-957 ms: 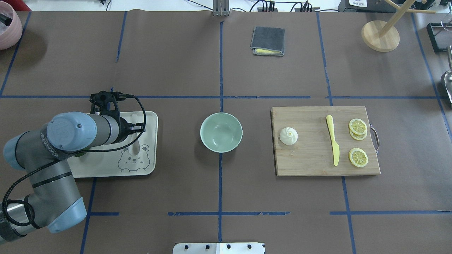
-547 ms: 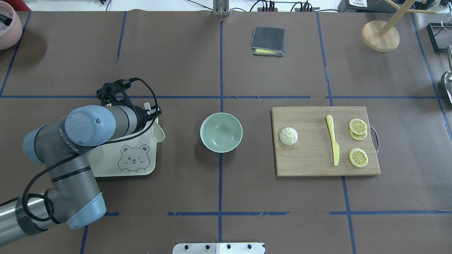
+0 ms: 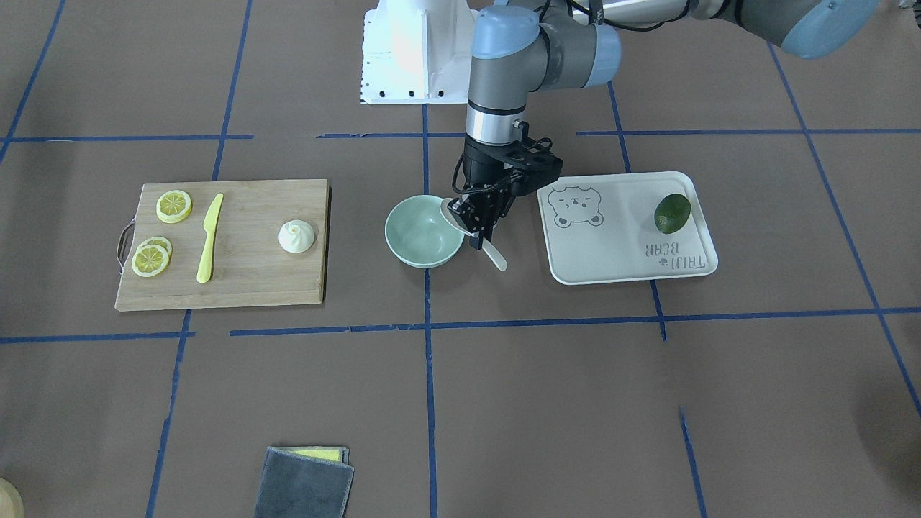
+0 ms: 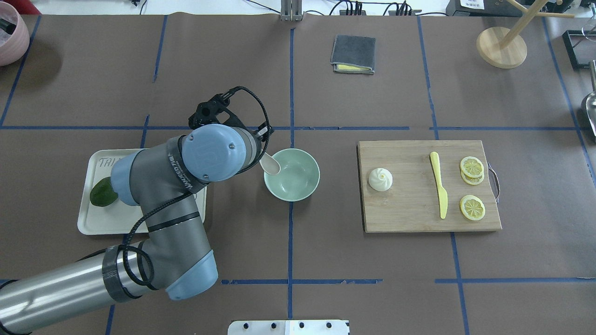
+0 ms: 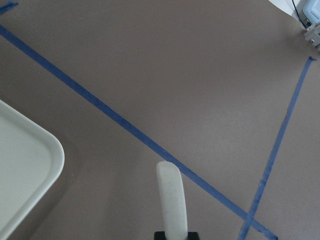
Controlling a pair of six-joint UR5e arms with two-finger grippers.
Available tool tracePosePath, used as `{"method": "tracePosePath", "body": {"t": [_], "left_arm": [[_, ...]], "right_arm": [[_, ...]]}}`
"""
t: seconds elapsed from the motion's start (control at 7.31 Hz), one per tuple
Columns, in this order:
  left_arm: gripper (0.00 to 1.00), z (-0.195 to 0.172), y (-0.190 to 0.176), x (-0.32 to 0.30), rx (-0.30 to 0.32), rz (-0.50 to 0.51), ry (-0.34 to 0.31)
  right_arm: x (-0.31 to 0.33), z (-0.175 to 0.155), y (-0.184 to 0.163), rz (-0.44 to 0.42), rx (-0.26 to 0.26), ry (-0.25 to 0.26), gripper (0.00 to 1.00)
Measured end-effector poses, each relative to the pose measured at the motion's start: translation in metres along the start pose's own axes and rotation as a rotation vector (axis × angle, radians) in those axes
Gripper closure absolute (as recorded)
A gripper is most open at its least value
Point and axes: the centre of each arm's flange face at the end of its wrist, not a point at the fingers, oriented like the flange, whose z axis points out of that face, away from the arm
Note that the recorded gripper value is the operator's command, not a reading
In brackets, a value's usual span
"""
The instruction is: Put spoon and bun in bowl
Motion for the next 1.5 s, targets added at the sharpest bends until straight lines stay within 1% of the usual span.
{"method": "tracePosePath", "body": {"t": [0.14,0.27,0.41,0.55,0.68,0.82,0.96,1.09,1.23,1.37,1.5], "left_arm": [[0.93,0.007,0.021,0.007,-0.001,0.009,-0.014],[0.64,0.012,0.033,0.011,-0.002,0.017,-0.022],[0.43,0.014,0.038,0.013,-0.003,0.025,-0.026],[0.00,0.014,0.040,0.014,-0.004,0.037,-0.026],[0.00,0.013,0.041,0.015,-0.005,0.065,-0.024],[0.00,0.009,0.041,0.015,-0.010,0.115,-0.018],[0.00,0.000,0.038,0.012,-0.017,0.188,-0.005],[0.00,-0.015,0.031,0.000,-0.038,0.297,0.015],[0.00,-0.034,0.011,-0.016,-0.073,0.434,0.034],[0.00,-0.049,-0.025,-0.028,-0.096,0.580,0.049],[0.00,-0.060,-0.073,-0.041,-0.108,0.733,0.052]], "right_arm": [[0.000,0.000,0.000,0.000,0.000,0.000,0.00],[0.000,0.000,0.000,0.001,0.000,0.000,0.00],[0.000,0.000,0.000,0.002,0.000,0.000,0.00],[0.000,0.000,0.000,0.002,0.000,0.000,0.00],[0.000,0.000,0.000,0.001,0.000,0.000,0.00],[0.000,0.000,0.000,0.000,0.001,0.001,0.00],[-0.001,-0.001,-0.001,-0.002,0.003,0.001,0.00],[-0.002,-0.003,-0.002,-0.001,0.007,0.001,0.00],[-0.004,-0.005,-0.004,0.000,0.012,0.001,0.00],[-0.007,-0.008,-0.007,-0.002,0.018,0.001,0.00],[-0.010,-0.011,-0.009,-0.008,0.025,0.000,0.00]]}}
